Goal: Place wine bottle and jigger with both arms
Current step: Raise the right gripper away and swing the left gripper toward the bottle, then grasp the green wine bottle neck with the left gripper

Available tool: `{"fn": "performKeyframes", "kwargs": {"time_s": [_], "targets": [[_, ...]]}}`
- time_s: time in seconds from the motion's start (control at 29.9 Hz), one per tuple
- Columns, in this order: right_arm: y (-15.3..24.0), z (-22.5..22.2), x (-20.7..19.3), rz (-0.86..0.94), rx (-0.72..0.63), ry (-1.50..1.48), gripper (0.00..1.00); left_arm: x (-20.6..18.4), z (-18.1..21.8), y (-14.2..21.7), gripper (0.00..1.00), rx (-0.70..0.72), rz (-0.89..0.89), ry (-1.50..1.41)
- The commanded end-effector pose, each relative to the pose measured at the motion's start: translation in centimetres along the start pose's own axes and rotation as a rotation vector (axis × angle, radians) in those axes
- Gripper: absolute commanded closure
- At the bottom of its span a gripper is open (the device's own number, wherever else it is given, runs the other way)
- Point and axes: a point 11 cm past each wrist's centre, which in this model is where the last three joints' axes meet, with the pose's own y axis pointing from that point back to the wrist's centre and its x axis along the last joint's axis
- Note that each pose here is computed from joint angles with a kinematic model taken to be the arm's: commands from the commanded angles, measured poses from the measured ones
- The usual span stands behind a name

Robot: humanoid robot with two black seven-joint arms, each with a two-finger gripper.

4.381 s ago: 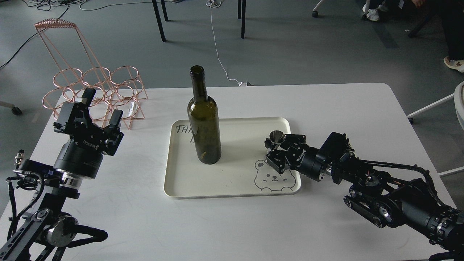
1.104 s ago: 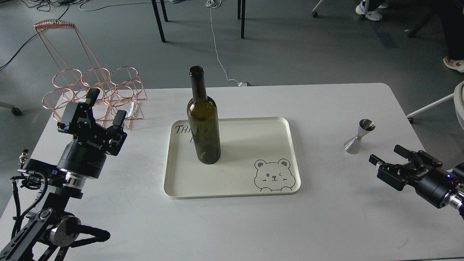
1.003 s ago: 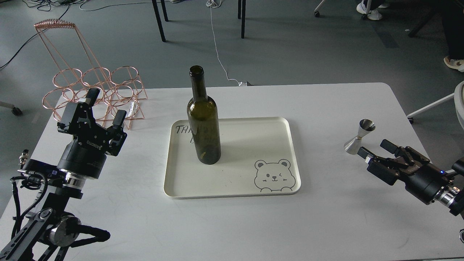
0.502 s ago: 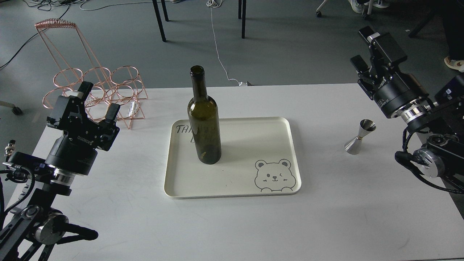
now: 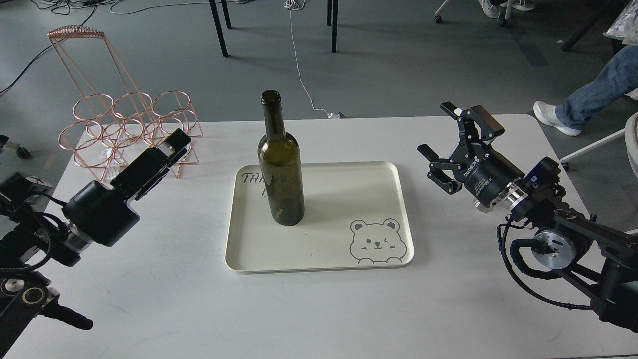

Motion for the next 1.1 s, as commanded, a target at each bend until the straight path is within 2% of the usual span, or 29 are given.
{"fn": "performKeyframes", "kwargs": {"time_s": [0.0,0.17,0.64,0.87,1.07], "targets": [[0.6,1.0,0.0,0.002,-0.019,-0.011,0.01,1.9,0.2,-0.9,0.02,0.038,-0.114,-0.31],[0.6,1.2,-0.1,0.002,-0.021,-0.013,0.01,4.1,1.4,-2.9,0.02,0.019,-0.173,-0.519],[0.8,1.2,0.1,0.02,-0.004,-0.028,0.01,3.4,1.6,-9.7,0.02,-0.044,-0.3,-0.695],[1.1,1.3,0.3,0.027,-0.005,-0.03,0.01,3.5,1.4,-10.8,0.02,-0.044,-0.29,-0.694],[1.2,1.3,0.4,0.032,-0.002,-0.033,0.01,1.8,1.5,-11.2,0.02,-0.066,-0.327,-0.676]]}}
